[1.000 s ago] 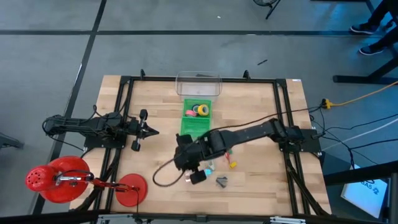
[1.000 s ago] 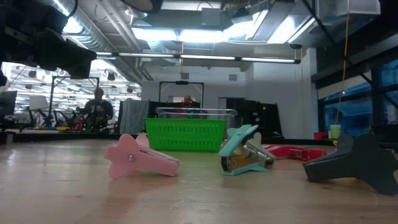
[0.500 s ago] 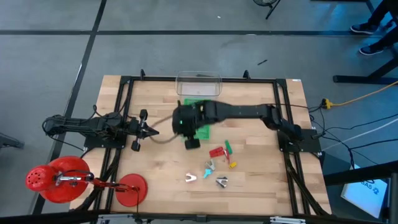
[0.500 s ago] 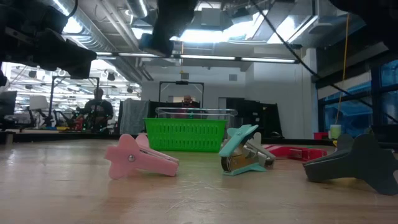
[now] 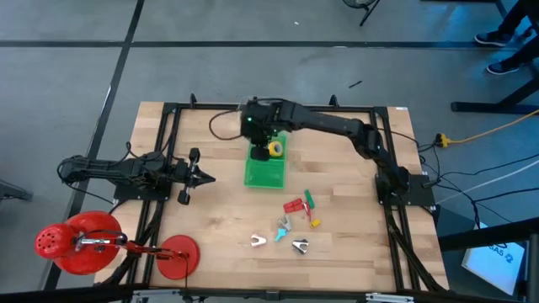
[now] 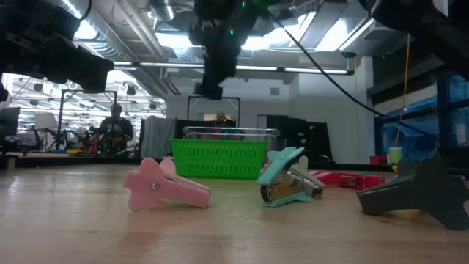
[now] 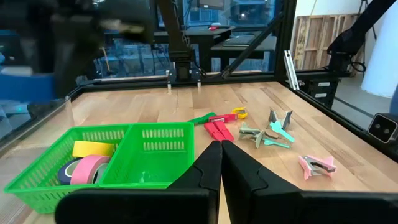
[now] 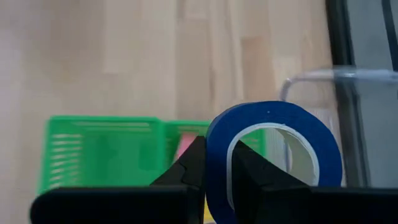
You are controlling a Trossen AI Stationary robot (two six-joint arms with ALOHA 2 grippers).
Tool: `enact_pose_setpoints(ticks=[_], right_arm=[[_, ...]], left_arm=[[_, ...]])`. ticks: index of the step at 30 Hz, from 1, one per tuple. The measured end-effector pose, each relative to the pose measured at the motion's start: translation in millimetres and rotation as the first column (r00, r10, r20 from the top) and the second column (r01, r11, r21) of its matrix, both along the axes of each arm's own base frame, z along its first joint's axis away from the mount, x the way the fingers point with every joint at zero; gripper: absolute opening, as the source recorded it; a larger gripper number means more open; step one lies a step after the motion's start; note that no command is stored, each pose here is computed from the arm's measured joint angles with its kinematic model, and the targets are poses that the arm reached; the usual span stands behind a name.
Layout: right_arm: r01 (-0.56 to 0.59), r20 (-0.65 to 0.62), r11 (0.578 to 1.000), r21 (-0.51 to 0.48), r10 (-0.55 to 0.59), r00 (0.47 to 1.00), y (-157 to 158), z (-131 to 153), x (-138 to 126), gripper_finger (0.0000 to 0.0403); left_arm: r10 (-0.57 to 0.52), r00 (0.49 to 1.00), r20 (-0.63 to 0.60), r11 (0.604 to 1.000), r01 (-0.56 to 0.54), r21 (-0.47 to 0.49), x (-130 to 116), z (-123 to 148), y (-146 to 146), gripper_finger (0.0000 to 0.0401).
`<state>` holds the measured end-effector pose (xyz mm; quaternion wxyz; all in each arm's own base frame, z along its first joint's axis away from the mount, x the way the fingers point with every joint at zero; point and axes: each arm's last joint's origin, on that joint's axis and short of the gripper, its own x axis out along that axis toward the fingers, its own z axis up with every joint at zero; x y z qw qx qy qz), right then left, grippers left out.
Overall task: Pick and place Stapler, Stapler remover, tape
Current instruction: Put the blue tape into the top green bin
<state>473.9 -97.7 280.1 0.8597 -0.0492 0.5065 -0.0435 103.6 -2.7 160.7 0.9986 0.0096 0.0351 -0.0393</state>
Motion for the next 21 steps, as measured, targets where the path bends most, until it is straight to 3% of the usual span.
enact_pose_setpoints(ticks=[13, 21], right_arm=[[0.035, -0.049, 0.999, 0.012, -0.035, 0.998, -20, -64, -2, 0.0043], [-0.014, -0.089, 0.999, 0.039, 0.017, 0.996, -22, -88, -8, 0.0050]], left_arm=[[0.000, 1.000, -0.001, 1.000, 0.000, 0.000, 0, 0, 0, 0.0008], [0.000, 1.000, 0.000, 1.000, 0.000, 0.000, 0, 0, 0, 0.0006]])
